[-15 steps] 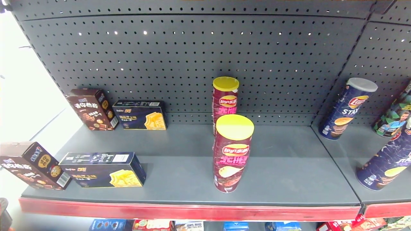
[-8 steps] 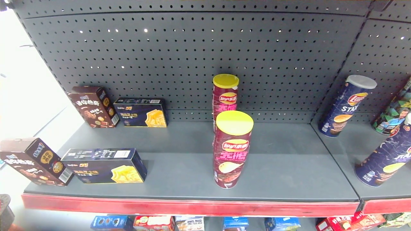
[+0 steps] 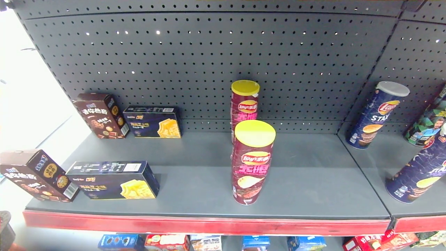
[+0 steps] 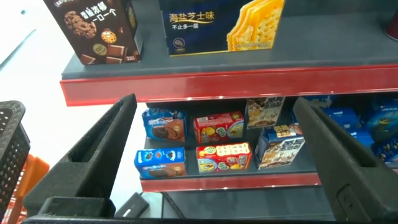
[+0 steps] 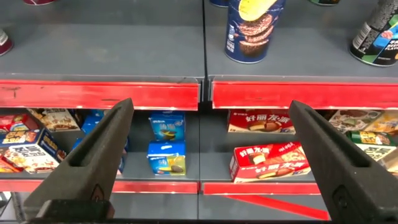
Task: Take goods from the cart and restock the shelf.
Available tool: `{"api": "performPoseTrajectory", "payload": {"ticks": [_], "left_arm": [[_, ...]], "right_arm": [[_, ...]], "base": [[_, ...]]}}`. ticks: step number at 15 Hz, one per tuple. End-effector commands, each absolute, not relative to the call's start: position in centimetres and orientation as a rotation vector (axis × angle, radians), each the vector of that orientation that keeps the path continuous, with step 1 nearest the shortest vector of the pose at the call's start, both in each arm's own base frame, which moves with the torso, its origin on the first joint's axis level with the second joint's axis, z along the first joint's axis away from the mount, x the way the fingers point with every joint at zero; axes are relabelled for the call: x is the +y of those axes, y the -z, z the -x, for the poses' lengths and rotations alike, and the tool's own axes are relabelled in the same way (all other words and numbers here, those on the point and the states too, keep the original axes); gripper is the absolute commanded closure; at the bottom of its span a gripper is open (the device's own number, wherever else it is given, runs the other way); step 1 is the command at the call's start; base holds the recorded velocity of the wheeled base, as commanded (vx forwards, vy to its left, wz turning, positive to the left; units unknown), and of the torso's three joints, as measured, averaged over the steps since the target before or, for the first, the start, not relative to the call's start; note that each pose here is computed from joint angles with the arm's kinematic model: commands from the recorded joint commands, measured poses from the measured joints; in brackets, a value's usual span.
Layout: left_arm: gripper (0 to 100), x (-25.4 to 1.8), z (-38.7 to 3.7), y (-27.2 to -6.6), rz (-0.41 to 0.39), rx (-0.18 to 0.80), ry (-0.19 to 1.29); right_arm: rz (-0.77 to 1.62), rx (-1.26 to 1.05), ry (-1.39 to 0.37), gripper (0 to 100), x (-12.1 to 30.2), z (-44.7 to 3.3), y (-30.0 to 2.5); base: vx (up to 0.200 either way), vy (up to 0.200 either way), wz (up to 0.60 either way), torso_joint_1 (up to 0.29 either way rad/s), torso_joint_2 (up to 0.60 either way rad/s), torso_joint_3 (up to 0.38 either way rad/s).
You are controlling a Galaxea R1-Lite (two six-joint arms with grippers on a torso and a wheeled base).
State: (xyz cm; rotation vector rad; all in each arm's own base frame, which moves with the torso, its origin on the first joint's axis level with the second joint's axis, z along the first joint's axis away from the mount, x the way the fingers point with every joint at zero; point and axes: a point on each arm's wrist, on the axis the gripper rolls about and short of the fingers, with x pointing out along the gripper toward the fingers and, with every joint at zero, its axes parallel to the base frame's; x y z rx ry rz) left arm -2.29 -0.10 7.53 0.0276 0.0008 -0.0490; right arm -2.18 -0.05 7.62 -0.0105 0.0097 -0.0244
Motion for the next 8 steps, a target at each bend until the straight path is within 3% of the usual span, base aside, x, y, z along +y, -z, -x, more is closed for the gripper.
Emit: {"api": "performPoseTrajectory", "payload": {"ticks": [1, 8], "left_arm": [[0, -0.1, 2.29, -7.56, -0.028, 0.001, 0.049], [0, -0.1, 2.28, -7.52, -0.028, 0.002, 0.049]], "right_arm": [[0.011, 0.011, 0.023, 0, -0.05, 2.16, -7.63], [0.012, 0.011, 0.024, 0, -0.05, 2.16, -7.63]], "base": [[0.0, 0.0, 0.0, 0.0, 0.0, 0.0], [0.0, 0.0, 0.0, 0.0, 0.0, 0.0]]}}
